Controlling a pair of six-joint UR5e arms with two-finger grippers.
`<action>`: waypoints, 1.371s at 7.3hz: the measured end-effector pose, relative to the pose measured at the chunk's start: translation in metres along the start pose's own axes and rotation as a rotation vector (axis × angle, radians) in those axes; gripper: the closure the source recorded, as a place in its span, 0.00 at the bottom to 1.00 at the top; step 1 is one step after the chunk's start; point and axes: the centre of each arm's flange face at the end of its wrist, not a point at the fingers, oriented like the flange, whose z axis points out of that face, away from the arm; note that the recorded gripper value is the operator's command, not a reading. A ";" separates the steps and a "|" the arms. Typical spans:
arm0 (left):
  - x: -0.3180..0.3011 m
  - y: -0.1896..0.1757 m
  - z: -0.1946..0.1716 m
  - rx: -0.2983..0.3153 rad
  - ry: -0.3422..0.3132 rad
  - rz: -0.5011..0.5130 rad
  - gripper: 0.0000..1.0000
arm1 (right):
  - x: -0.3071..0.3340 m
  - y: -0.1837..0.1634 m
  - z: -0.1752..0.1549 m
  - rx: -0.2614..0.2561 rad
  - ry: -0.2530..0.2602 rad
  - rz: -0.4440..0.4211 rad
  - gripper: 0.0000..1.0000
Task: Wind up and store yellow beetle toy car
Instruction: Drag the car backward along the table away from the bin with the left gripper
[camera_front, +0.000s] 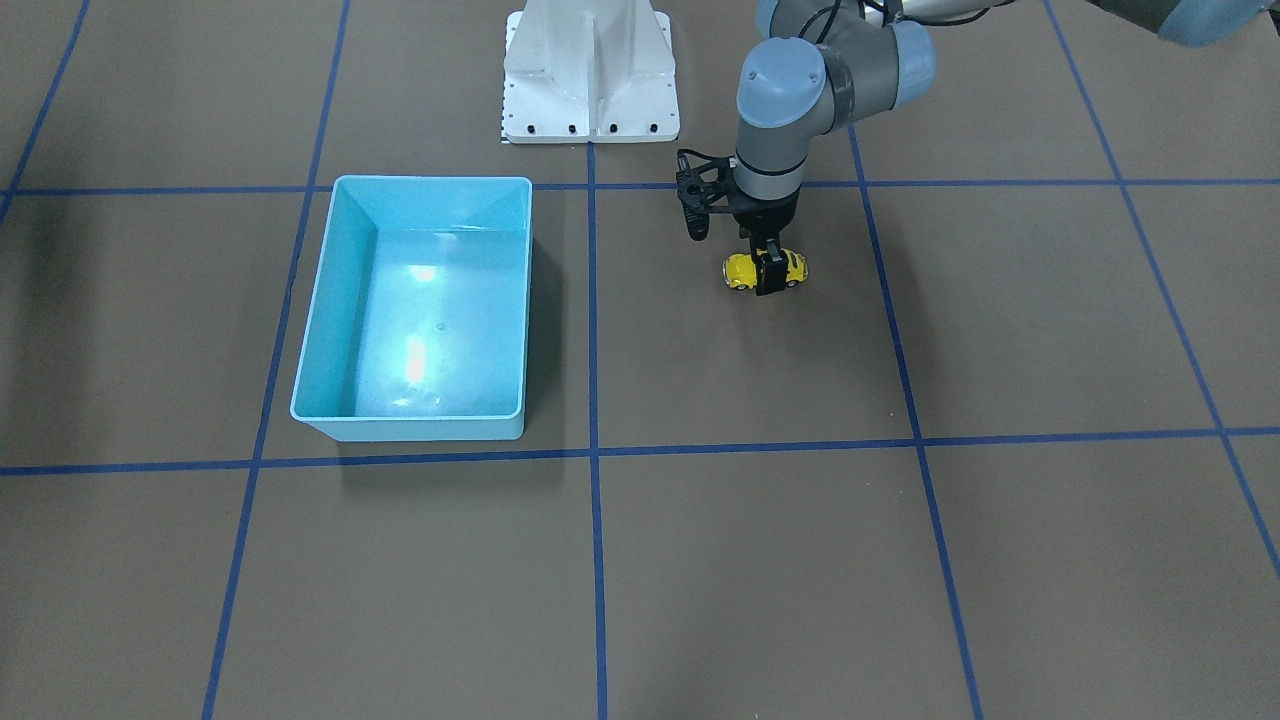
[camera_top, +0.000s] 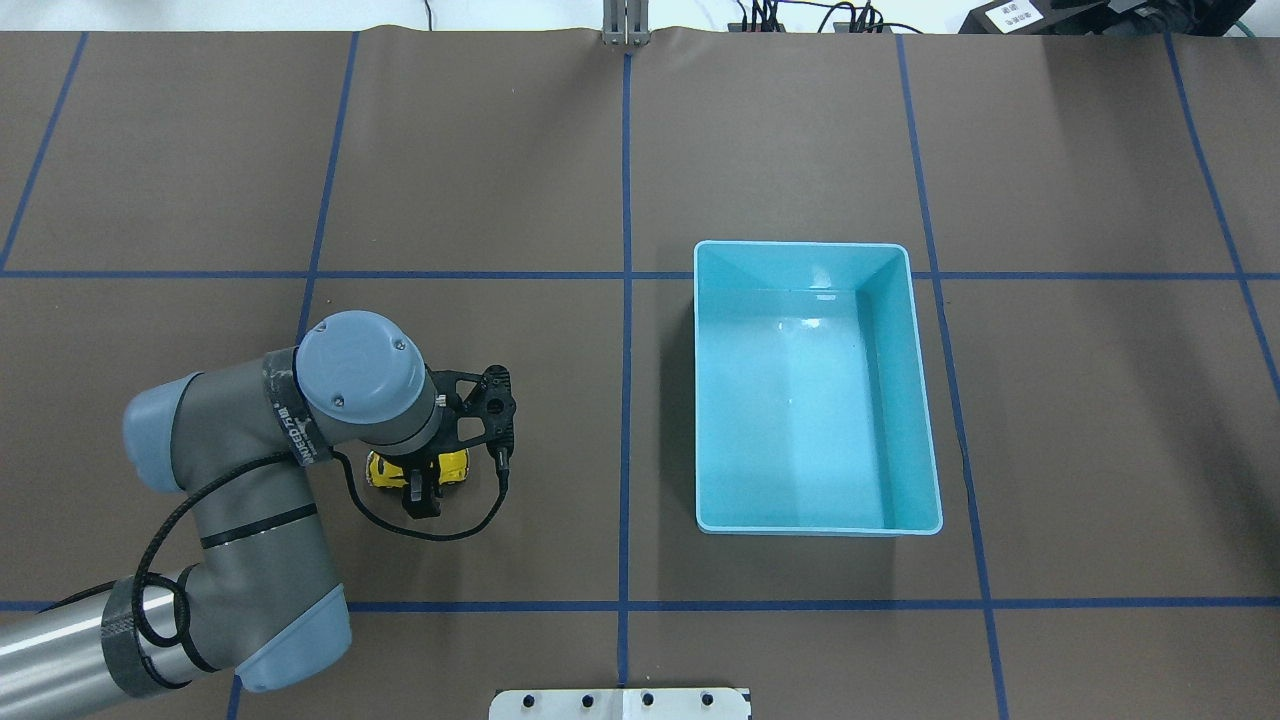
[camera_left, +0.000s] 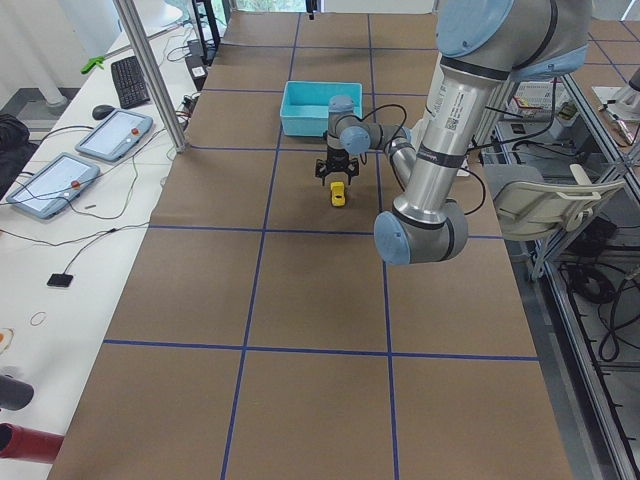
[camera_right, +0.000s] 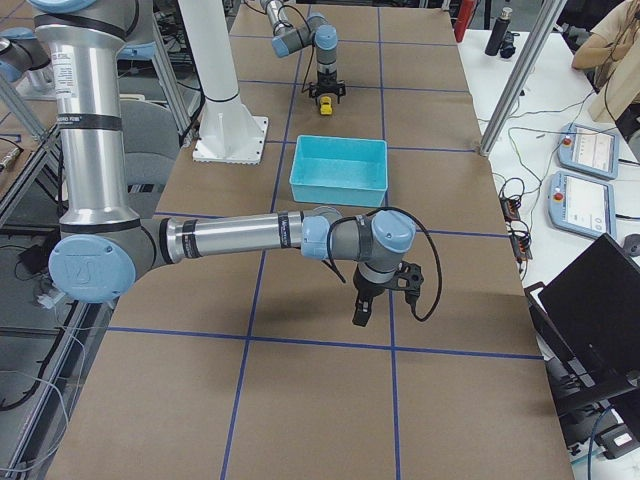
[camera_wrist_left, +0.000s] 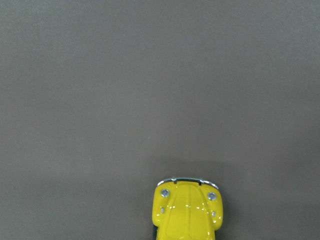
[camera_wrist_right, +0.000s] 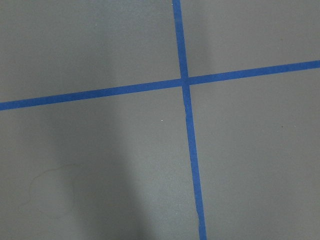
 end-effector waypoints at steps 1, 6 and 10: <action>0.000 -0.005 0.003 0.000 0.004 0.001 0.00 | 0.001 0.000 0.001 -0.001 0.000 0.001 0.00; -0.003 -0.010 0.014 0.005 0.009 0.002 0.10 | 0.001 0.000 0.002 -0.003 0.000 0.003 0.00; -0.002 -0.007 0.019 0.017 0.007 0.006 0.66 | 0.003 -0.001 0.004 -0.008 0.002 0.008 0.00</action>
